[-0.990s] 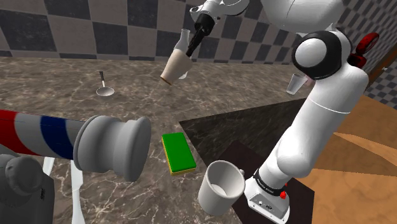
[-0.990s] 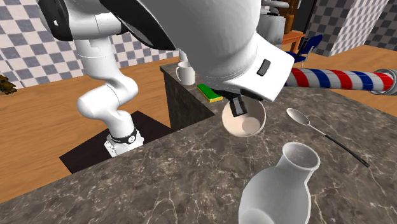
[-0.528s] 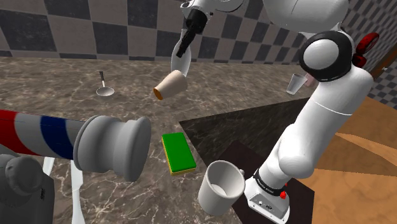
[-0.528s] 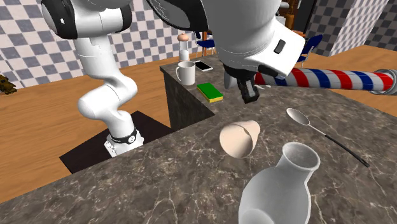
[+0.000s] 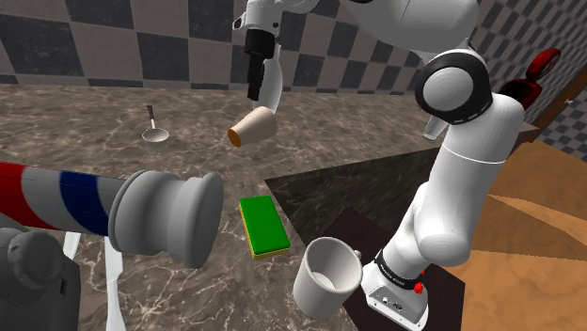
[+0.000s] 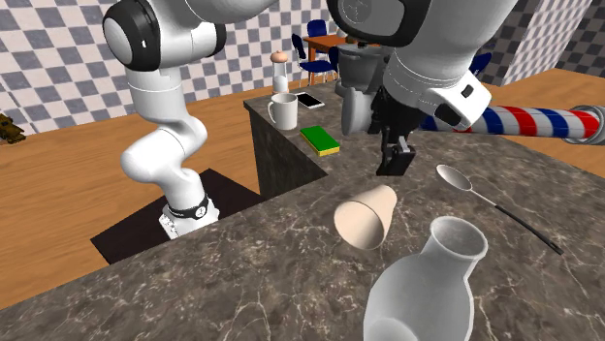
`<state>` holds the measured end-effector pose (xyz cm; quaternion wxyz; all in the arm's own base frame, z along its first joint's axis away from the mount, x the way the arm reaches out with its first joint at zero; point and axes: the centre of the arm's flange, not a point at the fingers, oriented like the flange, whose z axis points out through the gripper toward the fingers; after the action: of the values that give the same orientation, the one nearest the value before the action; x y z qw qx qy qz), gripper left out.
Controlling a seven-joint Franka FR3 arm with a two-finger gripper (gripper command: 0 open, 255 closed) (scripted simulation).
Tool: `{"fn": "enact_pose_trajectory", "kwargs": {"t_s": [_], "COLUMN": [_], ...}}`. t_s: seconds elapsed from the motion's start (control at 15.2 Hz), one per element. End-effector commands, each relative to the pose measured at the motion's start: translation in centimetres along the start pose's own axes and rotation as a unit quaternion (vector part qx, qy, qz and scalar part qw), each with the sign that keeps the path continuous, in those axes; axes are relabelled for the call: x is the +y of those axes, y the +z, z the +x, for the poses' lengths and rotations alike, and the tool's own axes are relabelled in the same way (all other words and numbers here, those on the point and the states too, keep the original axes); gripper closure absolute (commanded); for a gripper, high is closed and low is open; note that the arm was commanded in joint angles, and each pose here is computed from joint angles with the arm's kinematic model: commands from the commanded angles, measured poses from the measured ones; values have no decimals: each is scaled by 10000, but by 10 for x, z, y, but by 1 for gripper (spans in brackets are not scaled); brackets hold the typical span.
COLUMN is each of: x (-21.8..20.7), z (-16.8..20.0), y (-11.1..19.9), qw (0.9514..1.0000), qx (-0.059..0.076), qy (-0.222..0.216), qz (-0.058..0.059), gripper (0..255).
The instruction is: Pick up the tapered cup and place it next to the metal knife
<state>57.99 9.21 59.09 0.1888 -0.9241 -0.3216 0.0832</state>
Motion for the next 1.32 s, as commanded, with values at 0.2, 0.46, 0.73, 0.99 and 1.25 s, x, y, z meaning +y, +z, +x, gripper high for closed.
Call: {"fn": "enact_pose_trajectory", "kwargs": {"t_s": [0.2, 0.46, 0.73, 0.99, 1.25], "x": [0, 0, 0, 0, 0], "z": [2, 2, 2, 2, 2], "y": [29, 29, 29, 29, 29], "qw": [10000, 10000, 10000, 10000, 10000], "qx": [-21, -21, -22, -22, -22], "qy": [18, 18, 18, 18, 18], "qz": [-25, -25, -25, -25, -25], "gripper": [0, 0, 0, 255, 255]}}
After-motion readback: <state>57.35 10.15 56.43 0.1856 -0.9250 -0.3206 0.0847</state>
